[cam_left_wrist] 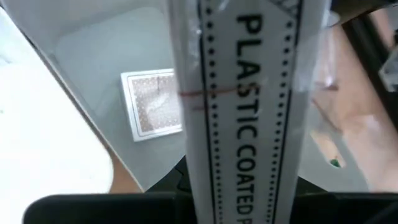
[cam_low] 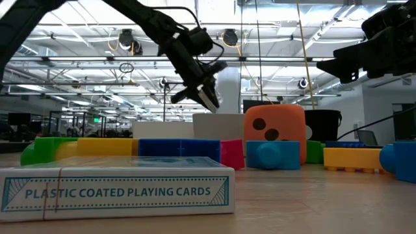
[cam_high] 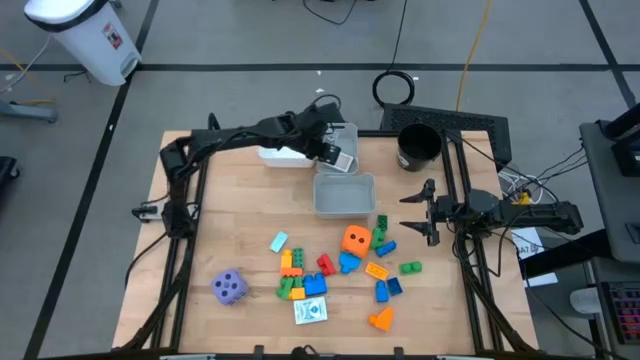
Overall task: Pick & Place Toys
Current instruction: Put the black playing card box into the top gray bin, then put the blue playing card box into the top gray bin
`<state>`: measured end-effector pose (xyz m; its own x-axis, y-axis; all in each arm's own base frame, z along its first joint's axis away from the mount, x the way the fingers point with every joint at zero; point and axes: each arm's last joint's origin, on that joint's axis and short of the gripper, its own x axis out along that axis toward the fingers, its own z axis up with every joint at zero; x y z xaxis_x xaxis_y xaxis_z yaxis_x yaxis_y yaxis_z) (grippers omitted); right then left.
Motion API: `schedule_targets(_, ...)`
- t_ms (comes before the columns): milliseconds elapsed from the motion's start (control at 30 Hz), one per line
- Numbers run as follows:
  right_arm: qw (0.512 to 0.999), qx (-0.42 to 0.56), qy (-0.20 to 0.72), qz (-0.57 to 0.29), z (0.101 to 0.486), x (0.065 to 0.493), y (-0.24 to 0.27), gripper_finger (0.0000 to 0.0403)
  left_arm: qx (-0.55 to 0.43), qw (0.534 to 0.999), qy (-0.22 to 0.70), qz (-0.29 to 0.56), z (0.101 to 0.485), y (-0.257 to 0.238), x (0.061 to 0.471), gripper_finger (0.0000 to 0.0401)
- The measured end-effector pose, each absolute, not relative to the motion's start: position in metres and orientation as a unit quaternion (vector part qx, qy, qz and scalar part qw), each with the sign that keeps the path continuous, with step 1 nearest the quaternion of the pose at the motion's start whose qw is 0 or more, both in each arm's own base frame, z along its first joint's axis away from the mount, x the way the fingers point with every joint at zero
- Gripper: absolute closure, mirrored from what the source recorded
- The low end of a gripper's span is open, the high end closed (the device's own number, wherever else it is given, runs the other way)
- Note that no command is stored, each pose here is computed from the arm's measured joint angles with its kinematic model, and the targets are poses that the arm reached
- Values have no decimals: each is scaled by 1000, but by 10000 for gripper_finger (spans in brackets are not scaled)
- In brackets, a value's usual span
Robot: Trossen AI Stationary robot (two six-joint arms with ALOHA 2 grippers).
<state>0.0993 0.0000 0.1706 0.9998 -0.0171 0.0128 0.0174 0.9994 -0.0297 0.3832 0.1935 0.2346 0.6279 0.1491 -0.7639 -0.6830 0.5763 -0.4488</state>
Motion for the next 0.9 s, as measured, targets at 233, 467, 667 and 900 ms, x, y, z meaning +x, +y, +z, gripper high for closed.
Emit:
schedule_targets(233, 1000, -15, -6, -9, 171, 99, 0, 124, -381, 811, 359, 260, 215, 202, 392, 323)
schedule_targets(467, 1000, -15, -6, -8, 171, 99, 0, 126, -361, 820, 366, 252, 214, 200, 393, 245)
schedule_targets(667, 1000, -15, -6, -8, 171, 99, 0, 124, -357, 822, 366, 252, 214, 196, 395, 207)
schedule_targets(900, 1000, -15, -6, -8, 171, 99, 0, 125, -304, 833, 373, 274, 214, 196, 395, 189)
